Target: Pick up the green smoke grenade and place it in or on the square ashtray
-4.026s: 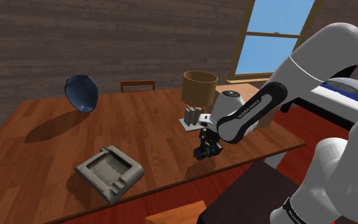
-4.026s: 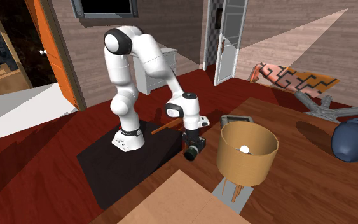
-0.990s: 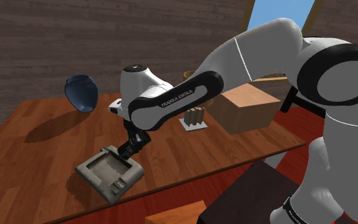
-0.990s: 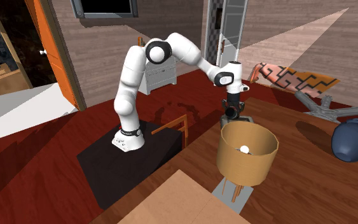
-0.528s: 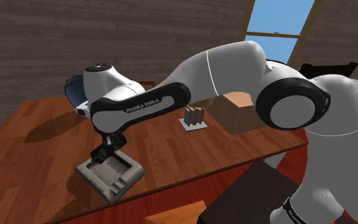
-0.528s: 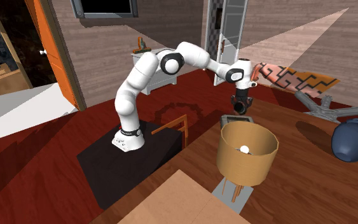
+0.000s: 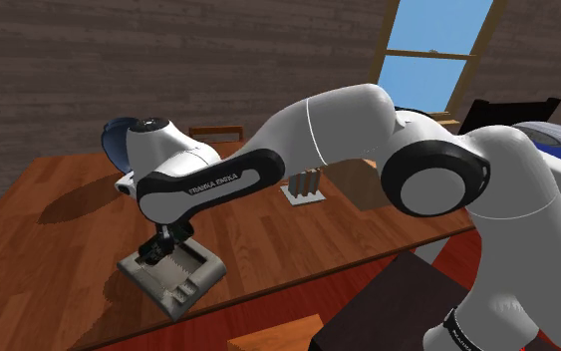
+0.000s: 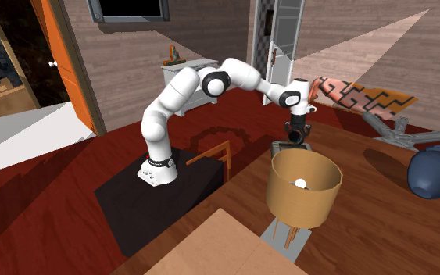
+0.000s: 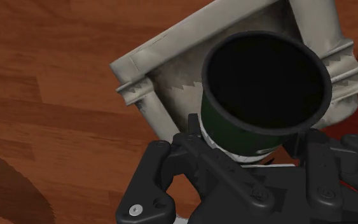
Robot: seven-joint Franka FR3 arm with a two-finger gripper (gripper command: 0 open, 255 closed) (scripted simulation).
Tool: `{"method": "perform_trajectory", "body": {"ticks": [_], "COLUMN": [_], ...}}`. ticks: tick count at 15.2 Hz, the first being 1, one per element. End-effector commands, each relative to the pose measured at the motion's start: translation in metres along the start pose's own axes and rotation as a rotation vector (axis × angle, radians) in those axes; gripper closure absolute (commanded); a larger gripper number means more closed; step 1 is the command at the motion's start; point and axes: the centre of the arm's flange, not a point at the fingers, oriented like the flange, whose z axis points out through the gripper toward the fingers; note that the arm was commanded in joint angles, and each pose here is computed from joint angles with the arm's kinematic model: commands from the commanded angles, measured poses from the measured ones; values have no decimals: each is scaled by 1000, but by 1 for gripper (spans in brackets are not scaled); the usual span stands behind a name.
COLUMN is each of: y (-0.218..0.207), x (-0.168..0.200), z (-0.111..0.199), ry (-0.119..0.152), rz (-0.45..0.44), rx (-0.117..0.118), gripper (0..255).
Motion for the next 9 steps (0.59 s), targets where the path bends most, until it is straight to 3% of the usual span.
{"method": "perform_trajectory", "body": {"ticks": [1, 9], "y": [-2, -5], "x": [1, -1], "z": [11, 36], "ry": [1, 1], "rz": [0, 0], "rx": [-1, -1], "gripper": [255, 255]}}
